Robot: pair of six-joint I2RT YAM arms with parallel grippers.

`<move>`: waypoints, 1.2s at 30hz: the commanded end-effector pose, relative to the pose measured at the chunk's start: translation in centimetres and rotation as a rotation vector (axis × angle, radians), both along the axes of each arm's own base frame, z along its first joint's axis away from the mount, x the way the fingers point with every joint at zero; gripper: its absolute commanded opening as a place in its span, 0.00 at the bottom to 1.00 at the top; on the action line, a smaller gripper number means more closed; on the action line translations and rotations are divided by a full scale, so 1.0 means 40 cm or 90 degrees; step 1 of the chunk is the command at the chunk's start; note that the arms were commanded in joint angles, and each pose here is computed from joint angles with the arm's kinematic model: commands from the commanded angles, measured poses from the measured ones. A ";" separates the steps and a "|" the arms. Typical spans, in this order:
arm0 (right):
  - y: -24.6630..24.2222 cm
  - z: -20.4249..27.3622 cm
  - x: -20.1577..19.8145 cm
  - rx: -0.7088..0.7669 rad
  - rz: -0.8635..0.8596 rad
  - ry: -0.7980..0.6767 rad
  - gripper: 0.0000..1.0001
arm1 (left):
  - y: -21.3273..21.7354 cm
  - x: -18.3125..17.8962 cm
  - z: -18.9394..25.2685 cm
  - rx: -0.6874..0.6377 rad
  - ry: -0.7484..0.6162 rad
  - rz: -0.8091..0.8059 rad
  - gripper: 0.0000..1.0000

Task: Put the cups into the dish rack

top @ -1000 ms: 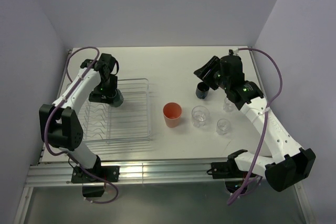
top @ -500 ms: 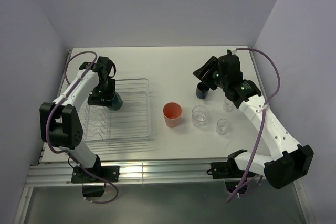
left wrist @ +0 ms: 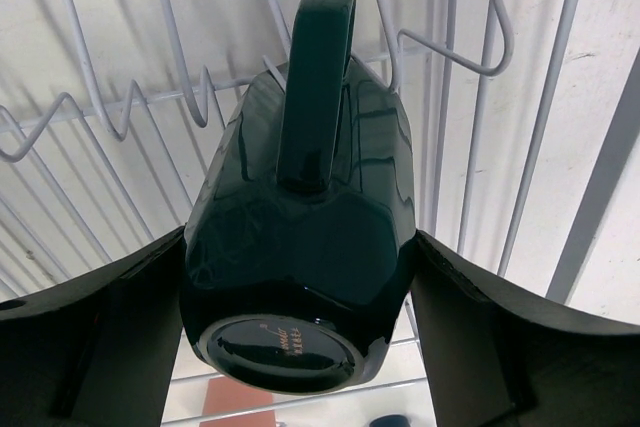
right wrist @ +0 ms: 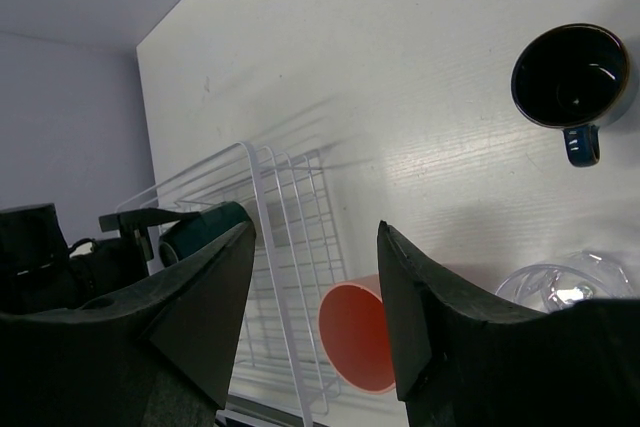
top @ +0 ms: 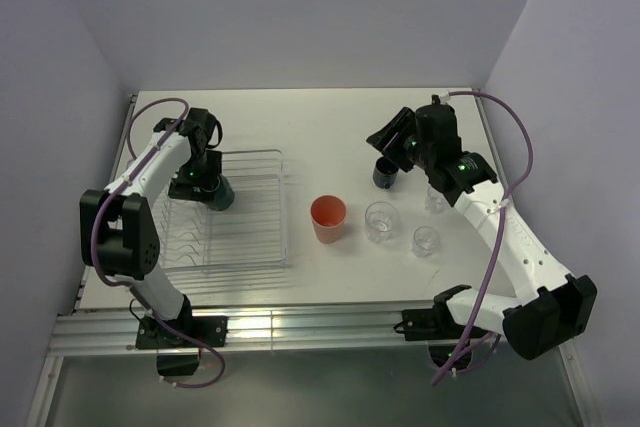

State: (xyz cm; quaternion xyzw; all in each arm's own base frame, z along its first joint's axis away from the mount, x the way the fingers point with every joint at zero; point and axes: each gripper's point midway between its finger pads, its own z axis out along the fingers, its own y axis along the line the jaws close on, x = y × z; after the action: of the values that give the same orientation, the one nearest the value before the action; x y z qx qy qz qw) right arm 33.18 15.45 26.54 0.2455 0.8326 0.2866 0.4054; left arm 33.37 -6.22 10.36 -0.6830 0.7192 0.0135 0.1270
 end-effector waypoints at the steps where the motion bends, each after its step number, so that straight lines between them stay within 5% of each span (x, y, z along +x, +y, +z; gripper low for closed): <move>1: 0.004 0.056 0.019 0.008 0.001 -0.046 0.60 | -0.002 0.040 0.041 -0.004 -0.056 -0.011 0.71; 7: 0.022 0.055 0.015 0.019 0.023 -0.046 0.60 | -0.014 0.060 0.053 -0.017 -0.092 -0.033 0.99; 36: 0.043 0.045 0.006 -0.016 0.052 -0.054 0.61 | 0.007 0.032 0.131 0.007 -0.194 -0.085 0.99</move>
State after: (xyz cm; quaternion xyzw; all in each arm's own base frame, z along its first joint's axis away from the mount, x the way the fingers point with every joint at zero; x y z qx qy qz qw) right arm 33.02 16.73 27.17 0.2090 0.8335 0.3043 0.4110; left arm 34.56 -6.36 14.11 -0.6414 0.7341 -0.0777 0.2088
